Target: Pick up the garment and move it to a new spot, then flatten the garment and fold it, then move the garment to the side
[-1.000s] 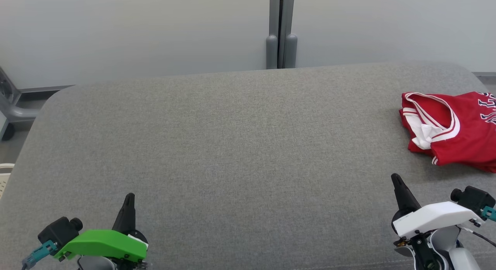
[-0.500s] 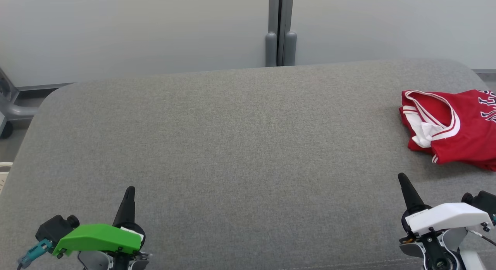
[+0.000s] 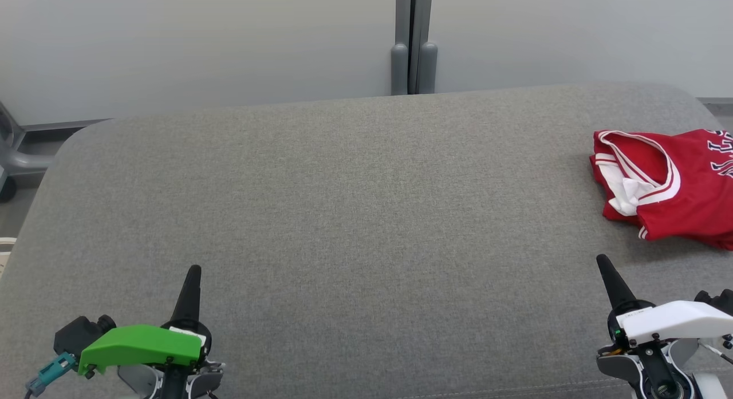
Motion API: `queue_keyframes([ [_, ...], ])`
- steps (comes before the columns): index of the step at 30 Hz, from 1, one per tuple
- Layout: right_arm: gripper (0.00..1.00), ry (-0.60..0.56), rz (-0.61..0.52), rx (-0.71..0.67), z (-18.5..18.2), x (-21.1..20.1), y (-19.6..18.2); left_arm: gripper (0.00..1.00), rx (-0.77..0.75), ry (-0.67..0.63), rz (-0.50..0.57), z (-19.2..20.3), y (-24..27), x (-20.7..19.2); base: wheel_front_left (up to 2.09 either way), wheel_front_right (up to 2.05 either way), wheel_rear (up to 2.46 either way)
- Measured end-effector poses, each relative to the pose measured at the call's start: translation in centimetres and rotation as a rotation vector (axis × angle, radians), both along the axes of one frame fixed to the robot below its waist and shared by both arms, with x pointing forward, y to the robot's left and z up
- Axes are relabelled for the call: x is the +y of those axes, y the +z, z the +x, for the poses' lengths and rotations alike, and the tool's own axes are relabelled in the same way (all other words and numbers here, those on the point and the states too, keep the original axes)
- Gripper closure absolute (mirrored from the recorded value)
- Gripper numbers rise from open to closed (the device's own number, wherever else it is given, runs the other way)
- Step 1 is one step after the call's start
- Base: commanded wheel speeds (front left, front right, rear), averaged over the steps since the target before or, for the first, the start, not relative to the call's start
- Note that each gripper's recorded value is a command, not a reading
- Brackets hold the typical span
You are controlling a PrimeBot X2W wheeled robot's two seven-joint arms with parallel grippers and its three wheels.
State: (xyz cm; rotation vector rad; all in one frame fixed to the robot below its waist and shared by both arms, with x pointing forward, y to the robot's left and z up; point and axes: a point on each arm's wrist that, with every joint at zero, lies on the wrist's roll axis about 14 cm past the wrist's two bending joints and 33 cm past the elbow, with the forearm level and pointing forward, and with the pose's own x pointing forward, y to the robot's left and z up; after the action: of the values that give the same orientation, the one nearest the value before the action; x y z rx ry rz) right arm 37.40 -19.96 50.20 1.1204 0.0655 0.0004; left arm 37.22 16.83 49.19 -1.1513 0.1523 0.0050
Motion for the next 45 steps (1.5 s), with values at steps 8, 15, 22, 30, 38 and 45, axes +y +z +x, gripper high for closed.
queue_keyframes([
  [8,1.0,-0.014,0.077,-0.003,0.0,-0.5,0.0,1.0,-0.009,0.007,-0.066,0.2,0.1,0.0,0.0,0.0,0.0],
  [15,1.0,-0.028,0.139,-0.007,0.0,-0.9,0.0,1.0,-0.015,0.016,-0.128,0.4,0.2,-0.1,0.0,0.0,0.0],
  [22,1.0,-0.039,0.199,-0.012,0.0,-1.3,0.0,1.0,-0.028,0.024,-0.183,0.7,0.4,-0.1,0.0,0.0,0.0],
  [30,1.0,-0.052,0.269,-0.02,0.0,-1.8,0.1,1.0,-0.047,0.03,-0.249,1.1,0.8,-0.1,0.0,0.0,0.0],
  [38,1.0,-0.064,0.328,-0.027,0.0,-2.2,0.1,1.0,-0.057,0.041,-0.308,1.2,0.9,-0.1,0.0,0.0,0.0],
  [45,1.0,-0.074,0.377,-0.035,0.0,-2.6,0.1,1.0,-0.068,0.049,-0.35,1.4,1.0,0.0,0.0,0.0,0.0],
])
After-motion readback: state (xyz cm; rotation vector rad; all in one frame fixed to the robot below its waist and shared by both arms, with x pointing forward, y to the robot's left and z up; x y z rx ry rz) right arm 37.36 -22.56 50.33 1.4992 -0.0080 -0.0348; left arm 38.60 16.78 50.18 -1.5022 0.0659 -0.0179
